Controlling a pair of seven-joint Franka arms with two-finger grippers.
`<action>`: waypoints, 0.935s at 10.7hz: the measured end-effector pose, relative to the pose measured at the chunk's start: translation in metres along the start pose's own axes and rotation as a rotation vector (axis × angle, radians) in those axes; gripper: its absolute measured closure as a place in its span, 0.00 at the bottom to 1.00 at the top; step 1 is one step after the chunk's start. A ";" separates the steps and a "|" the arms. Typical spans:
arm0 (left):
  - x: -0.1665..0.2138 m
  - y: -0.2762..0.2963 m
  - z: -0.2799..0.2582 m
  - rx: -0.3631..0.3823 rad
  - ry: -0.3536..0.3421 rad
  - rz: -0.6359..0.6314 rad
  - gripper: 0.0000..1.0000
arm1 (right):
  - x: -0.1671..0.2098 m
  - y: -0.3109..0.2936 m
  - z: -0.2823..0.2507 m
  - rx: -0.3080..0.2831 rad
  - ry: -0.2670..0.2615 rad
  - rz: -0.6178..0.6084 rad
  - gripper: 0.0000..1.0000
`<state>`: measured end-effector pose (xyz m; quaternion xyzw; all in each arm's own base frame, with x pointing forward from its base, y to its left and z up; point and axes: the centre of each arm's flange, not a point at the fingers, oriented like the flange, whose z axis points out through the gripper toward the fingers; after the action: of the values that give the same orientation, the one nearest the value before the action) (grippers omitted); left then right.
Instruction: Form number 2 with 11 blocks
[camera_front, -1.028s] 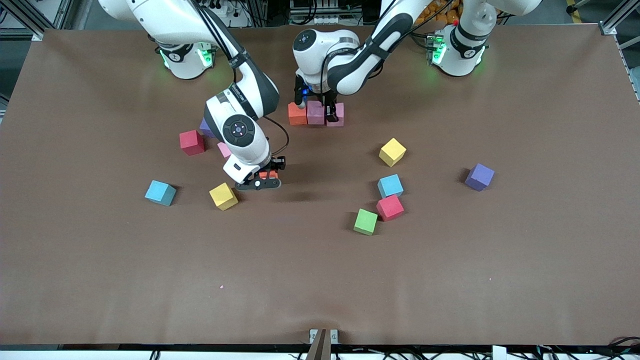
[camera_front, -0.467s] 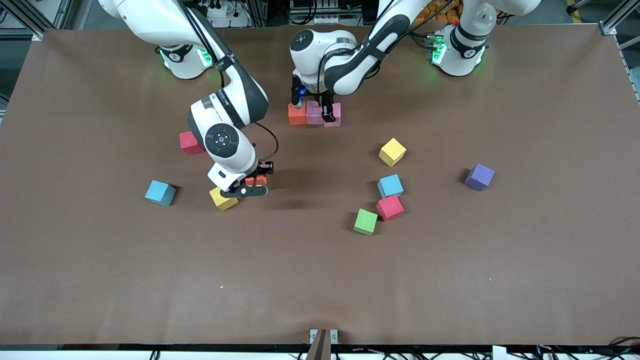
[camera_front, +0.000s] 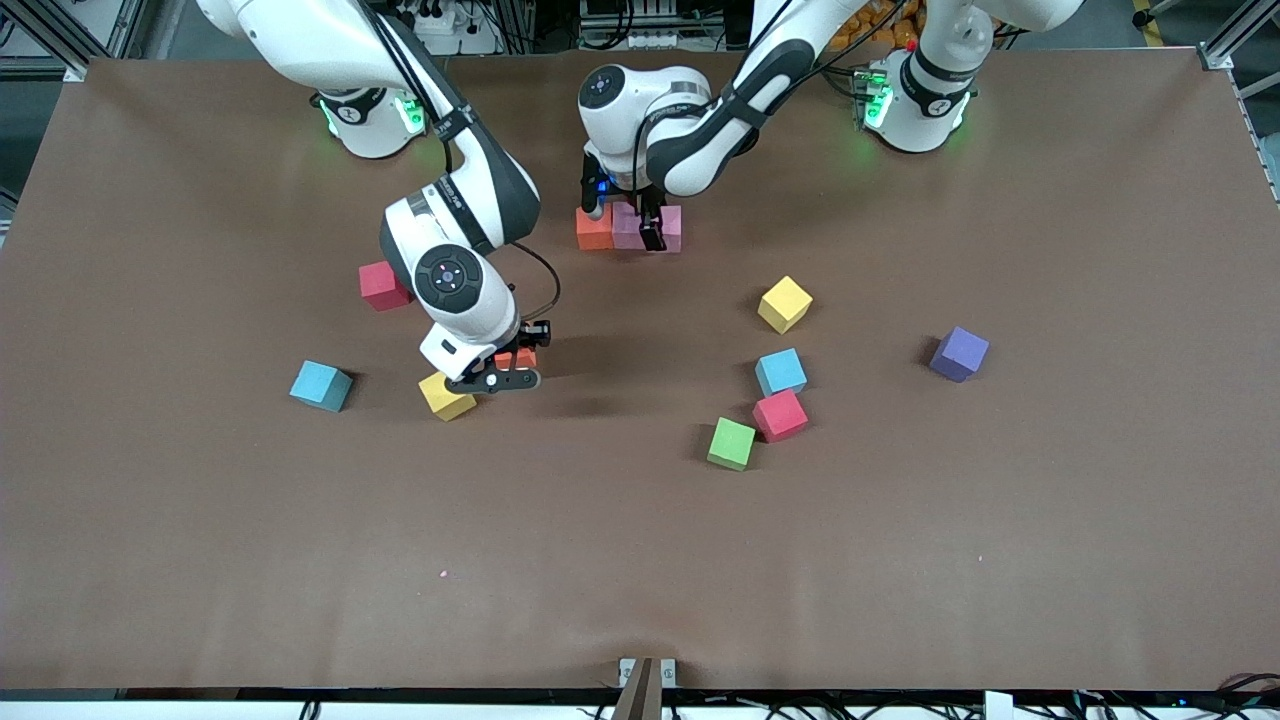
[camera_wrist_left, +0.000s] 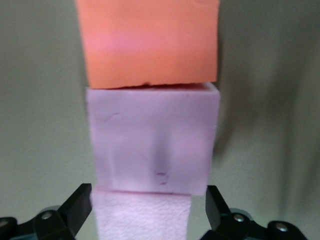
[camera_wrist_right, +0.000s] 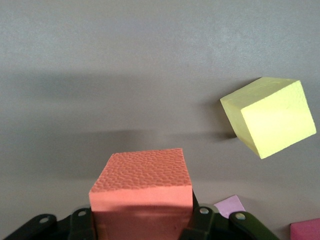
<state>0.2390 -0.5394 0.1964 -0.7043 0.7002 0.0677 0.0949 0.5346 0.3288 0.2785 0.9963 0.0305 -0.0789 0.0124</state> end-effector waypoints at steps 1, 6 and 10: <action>-0.002 -0.003 -0.013 0.016 -0.016 -0.004 0.00 | -0.001 -0.002 0.000 0.000 0.000 0.004 0.41; -0.034 -0.017 -0.078 0.112 -0.120 -0.052 0.00 | -0.013 -0.025 0.001 0.016 -0.004 0.047 0.41; -0.100 -0.091 -0.083 0.089 -0.256 -0.208 0.00 | -0.039 -0.076 0.001 0.072 0.011 0.092 0.41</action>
<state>0.3254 -0.4610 0.3036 -0.7537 0.6082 0.1155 0.2209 0.4911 0.4025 0.2821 0.9969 -0.0180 -0.0738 -0.0200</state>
